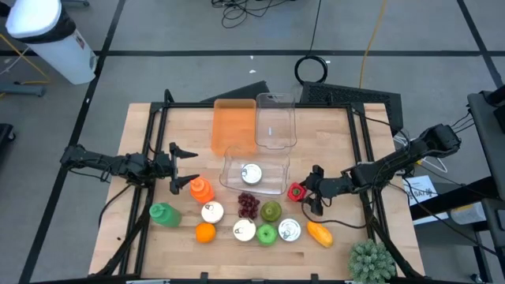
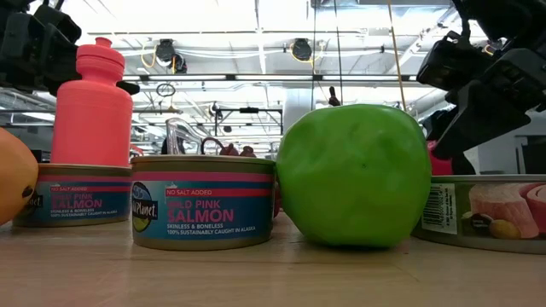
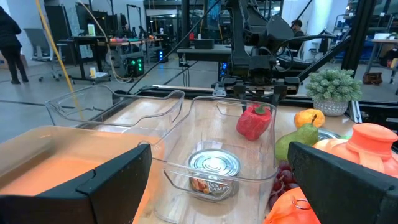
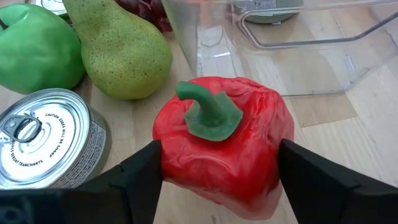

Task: Pick & Place Food Item
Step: Put the bell pepper into the top transparent bin

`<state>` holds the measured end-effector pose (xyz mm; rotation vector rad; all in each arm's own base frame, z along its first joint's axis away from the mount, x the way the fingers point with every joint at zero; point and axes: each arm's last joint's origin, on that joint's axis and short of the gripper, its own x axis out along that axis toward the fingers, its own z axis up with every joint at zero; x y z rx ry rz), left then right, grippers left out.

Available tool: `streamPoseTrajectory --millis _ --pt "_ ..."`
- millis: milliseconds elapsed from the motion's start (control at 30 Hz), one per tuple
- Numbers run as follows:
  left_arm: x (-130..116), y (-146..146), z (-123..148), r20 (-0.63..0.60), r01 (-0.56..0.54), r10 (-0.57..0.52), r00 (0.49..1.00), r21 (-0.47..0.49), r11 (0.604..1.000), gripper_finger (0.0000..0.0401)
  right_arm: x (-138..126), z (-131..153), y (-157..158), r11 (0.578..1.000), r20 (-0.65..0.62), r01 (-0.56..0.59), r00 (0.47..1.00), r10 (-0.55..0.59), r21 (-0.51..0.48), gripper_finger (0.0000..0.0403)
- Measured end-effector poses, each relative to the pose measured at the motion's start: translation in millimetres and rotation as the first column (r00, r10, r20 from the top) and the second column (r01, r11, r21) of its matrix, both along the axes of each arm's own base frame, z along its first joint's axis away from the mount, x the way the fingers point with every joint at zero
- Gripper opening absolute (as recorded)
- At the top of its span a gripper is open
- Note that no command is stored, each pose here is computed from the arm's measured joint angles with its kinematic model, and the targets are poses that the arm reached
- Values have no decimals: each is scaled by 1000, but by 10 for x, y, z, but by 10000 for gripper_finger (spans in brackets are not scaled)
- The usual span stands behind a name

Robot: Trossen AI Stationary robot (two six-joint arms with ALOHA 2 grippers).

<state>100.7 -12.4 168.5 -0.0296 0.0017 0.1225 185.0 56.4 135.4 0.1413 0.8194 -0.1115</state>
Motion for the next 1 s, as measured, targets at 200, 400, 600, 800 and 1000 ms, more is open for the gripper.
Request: streamPoseTrajectory --millis 200,400,600,800,1000 --pt "0 0 1 0 0 0 1000 0 1000 392 -3 35 -1 1000 22 -1 1000 1 11 266" --pt "0 0 0 0 0 0 1000 0 1000 392 -93 228 -33 999 122 -31 992 28 21 264" --pt "0 0 1 0 0 0 1000 0 1000 392 -165 505 -99 997 301 40 952 -59 68 264" --pt "0 0 -1 -1 0 0 1000 0 1000 392 -183 728 -210 989 473 136 868 -149 61 263" --pt "0 0 -1 -1 0 0 1000 0 1000 392 -76 902 -370 976 626 219 762 -165 -9 262"
